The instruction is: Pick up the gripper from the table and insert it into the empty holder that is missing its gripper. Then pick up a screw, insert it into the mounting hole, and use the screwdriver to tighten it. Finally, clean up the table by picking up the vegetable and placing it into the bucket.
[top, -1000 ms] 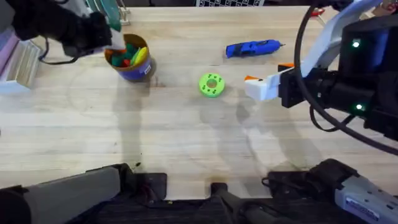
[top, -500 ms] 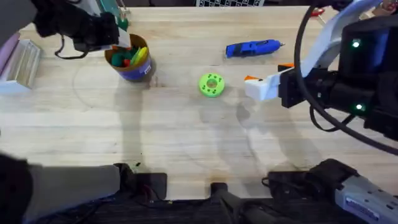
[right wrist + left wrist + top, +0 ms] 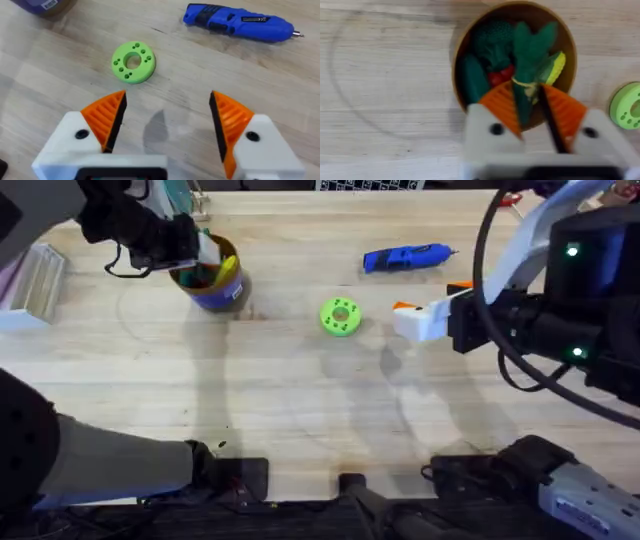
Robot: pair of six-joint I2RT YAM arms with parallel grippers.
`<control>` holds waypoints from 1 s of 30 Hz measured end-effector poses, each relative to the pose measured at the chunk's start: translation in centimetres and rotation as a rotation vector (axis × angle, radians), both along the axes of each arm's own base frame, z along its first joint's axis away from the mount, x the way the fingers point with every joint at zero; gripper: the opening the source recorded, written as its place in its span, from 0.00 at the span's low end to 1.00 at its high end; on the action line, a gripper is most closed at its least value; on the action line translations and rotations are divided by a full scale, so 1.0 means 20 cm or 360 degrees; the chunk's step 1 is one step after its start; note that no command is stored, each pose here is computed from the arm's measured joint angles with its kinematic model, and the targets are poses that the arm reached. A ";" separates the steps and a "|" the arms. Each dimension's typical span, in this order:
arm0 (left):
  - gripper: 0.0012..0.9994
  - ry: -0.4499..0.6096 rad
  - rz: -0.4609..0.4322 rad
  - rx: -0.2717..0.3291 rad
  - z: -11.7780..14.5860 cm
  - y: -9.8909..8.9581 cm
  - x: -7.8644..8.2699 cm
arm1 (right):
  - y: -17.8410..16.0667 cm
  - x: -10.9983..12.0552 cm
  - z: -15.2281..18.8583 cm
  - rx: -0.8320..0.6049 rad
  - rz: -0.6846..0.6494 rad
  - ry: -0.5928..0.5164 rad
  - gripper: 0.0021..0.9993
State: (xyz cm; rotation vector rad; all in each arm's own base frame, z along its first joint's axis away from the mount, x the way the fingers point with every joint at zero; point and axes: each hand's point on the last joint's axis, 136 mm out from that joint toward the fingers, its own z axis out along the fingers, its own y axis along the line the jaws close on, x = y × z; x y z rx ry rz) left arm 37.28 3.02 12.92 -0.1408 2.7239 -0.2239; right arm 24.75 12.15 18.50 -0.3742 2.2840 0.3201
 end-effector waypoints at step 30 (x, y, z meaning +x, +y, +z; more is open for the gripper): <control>0.97 -0.0354 -0.0636 -0.0065 0.59 -0.68 -0.40 | -0.04 -0.09 0.23 0.0122 -0.0001 -0.0261 0.98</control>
